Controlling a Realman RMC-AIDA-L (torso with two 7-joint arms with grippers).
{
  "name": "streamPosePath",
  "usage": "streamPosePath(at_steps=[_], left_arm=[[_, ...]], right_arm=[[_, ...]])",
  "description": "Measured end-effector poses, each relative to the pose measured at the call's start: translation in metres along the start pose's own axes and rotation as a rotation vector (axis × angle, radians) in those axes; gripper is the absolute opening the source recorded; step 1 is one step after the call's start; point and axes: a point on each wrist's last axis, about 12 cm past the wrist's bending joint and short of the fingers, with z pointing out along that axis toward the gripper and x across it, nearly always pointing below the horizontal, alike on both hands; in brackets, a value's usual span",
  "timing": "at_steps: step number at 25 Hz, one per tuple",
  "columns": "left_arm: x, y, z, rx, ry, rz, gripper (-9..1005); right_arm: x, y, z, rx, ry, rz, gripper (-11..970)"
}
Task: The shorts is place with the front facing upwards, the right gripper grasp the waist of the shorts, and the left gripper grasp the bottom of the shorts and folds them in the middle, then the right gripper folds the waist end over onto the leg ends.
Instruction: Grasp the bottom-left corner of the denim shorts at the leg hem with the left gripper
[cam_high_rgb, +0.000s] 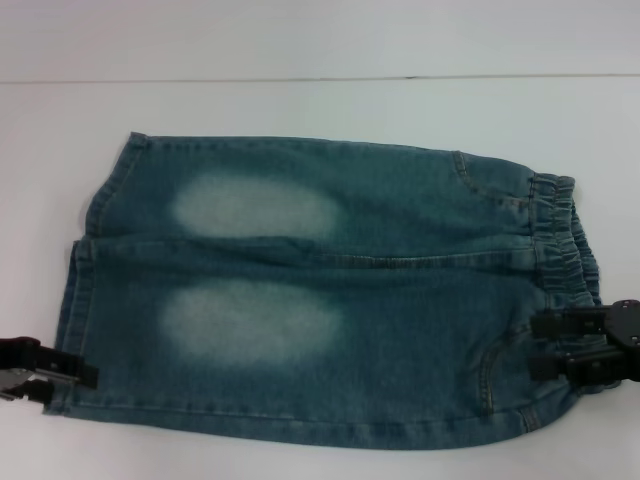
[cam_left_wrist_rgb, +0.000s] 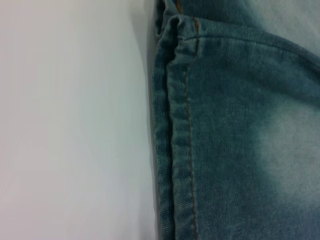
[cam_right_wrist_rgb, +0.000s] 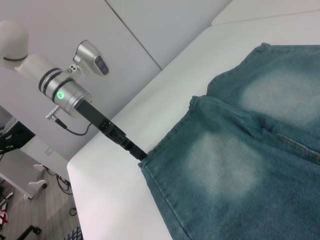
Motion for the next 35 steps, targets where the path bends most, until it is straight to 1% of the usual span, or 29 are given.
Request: streamPosePath(at_steps=[16,27,35], left_arm=[[-0.0007,0.0037,-0.0024,-0.031,-0.005,-0.004,720],[-0.002,-0.0021,0.0045,-0.013,0.01,0.013,711],[-0.0029,-0.0057,0.0068,-0.001,0.011,0.049,704]], right_arm=[[-0.0036,-0.0003,0.0021,-0.003,0.001,-0.009,956],[-0.004,-0.0001,0.0036,-0.007,0.0,-0.015,956],[-0.0054,-0.0004,0.0043,-0.006,0.0,-0.021,956]])
